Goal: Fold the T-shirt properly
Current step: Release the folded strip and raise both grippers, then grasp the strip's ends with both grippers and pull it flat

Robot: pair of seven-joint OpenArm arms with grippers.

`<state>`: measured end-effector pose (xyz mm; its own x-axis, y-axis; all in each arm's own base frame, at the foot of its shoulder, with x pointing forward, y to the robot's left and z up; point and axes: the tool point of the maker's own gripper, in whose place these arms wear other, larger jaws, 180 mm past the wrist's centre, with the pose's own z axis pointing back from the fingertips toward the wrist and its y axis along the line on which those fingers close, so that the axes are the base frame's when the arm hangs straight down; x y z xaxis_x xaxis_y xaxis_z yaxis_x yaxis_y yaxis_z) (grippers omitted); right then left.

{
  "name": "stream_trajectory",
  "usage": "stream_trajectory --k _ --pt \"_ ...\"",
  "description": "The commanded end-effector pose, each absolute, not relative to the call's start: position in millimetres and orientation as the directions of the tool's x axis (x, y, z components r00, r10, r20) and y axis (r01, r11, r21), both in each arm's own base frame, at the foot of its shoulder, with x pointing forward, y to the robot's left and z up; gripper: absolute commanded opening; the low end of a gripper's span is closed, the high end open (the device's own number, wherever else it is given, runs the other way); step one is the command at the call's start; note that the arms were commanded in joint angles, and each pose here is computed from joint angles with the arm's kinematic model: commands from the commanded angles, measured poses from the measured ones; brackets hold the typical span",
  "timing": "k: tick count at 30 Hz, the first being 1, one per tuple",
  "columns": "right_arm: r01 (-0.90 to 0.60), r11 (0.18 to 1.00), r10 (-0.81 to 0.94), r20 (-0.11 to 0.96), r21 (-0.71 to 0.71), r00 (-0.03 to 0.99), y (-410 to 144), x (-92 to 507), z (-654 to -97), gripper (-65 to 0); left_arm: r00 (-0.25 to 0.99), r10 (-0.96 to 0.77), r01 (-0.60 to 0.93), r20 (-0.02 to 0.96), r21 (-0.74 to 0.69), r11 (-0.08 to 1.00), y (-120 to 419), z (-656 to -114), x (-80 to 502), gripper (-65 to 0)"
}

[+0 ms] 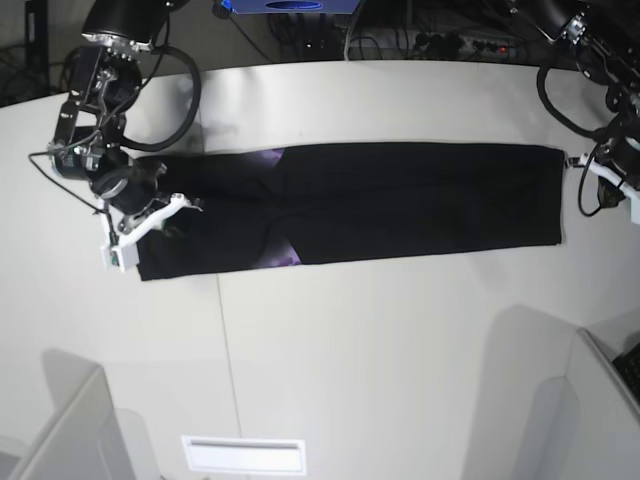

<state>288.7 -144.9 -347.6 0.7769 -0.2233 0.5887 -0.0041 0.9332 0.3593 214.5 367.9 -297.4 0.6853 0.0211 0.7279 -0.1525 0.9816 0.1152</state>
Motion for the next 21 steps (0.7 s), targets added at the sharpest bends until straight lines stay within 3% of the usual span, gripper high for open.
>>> stream_trajectory --k 1,2,3,5,8,10,15,21 --pt "-0.017 0.936 -0.222 0.628 0.352 0.746 -148.0 296.3 -335.8 -65.0 0.651 0.017 -0.161 0.759 0.116 0.98 376.4 -284.6 214.2 -65.0" --pt "-0.014 0.936 -0.224 0.623 0.353 0.749 -148.1 294.7 -338.0 -65.0 0.65 0.042 -0.176 0.759 0.096 0.98 380.1 -287.3 208.3 -65.0" --pt "-0.013 0.936 -0.224 0.621 0.353 0.751 -148.1 293.7 -338.9 -65.0 0.65 0.06 -0.189 0.757 0.085 0.978 384.9 -289.6 204.6 -58.4" --pt "-0.011 0.936 -0.222 0.615 0.353 0.757 -148.0 290.6 -341.5 -65.0 0.663 0.108 -0.212 0.74 0.047 0.976 392.2 -302.1 198.3 -38.0" --pt "-0.01 0.936 -0.222 0.612 0.353 0.759 -148.0 289.5 -342.4 -65.0 0.684 0.155 -0.228 0.713 0.007 0.974 400.3 -318.1 195.4 -13.2" --pt "-0.01 0.935 -0.223 0.611 0.354 0.76 -147.6 289.0 -342.9 -65.0 0.691 0.174 -0.233 0.702 -0.012 0.972 400.0 -325.5 194.0 -3.5" --pt "-0.007 0.935 -0.223 0.601 0.355 0.767 -147.1 285.2 -346.5 -65.0 0.697 0.133 -0.164 0.705 -0.024 0.986 380.5 -333.3 207.8 -3.8" --pt "-0.001 0.935 -0.223 0.588 0.355 0.777 -147.1 279.3 -351.2 -65.0 0.697 0.203 -0.147 0.688 -0.141 0.979 365.1 -370.3 219.1 -4.1"
